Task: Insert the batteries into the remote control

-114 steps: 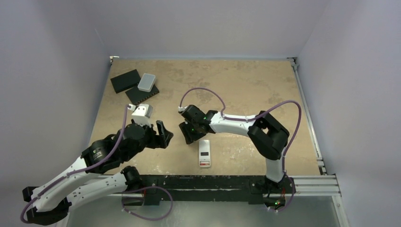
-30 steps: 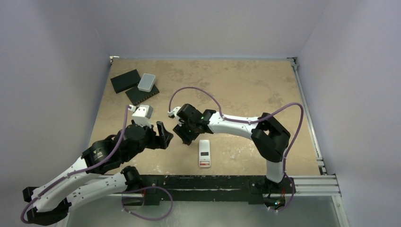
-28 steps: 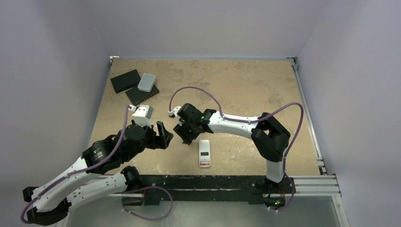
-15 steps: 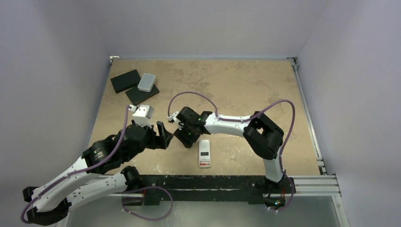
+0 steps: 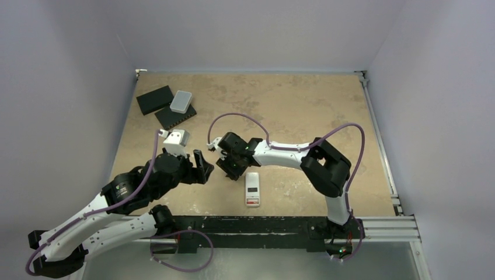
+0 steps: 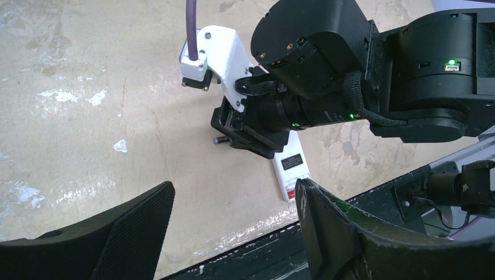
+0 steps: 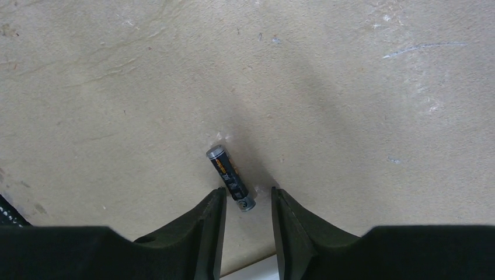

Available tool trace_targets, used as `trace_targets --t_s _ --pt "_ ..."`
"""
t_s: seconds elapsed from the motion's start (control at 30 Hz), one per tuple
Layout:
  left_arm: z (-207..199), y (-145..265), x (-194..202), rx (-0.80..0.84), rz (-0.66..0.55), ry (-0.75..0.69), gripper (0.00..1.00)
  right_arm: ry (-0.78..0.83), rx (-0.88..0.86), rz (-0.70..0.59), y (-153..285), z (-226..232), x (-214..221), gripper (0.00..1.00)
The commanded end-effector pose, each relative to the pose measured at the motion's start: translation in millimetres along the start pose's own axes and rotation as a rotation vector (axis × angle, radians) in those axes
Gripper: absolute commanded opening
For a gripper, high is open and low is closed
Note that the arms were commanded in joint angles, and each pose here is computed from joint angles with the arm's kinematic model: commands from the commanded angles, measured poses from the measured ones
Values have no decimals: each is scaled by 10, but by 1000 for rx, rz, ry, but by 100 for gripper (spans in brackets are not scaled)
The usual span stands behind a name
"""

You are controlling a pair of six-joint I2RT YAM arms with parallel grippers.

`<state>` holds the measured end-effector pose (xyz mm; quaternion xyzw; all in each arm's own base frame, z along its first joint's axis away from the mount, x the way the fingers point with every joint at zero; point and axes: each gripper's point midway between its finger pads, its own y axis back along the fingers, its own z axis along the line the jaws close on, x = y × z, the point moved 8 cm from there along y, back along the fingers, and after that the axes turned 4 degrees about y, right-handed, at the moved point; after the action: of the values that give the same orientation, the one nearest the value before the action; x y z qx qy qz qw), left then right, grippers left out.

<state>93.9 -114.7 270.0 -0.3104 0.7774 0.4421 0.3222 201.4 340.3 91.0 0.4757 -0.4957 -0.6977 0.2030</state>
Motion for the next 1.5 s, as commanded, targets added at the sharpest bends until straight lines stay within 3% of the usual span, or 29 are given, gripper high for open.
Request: trace_targets --t_s 0.0,0.2,0.43,0.77,1.1,1.47 --pt "-4 -17 -25 3 -21 -9 76 -1 21 58 -68 18 206 41" --pt "-2 -14 -25 3 -22 -7 76 12 20 51 -102 109 219 41" --pt "-2 -13 -27 3 -23 -7 76 32 72 97 -134 96 305 31" --pt "0 -9 -28 4 -25 -4 76 39 15 50 -20 191 243 0" --pt "-10 -23 -18 4 -17 1 75 24 -1 -117 654 246 -12 0" --pt "-131 -179 89 47 35 51 74 -1 85 -125 1312 178 356 0"
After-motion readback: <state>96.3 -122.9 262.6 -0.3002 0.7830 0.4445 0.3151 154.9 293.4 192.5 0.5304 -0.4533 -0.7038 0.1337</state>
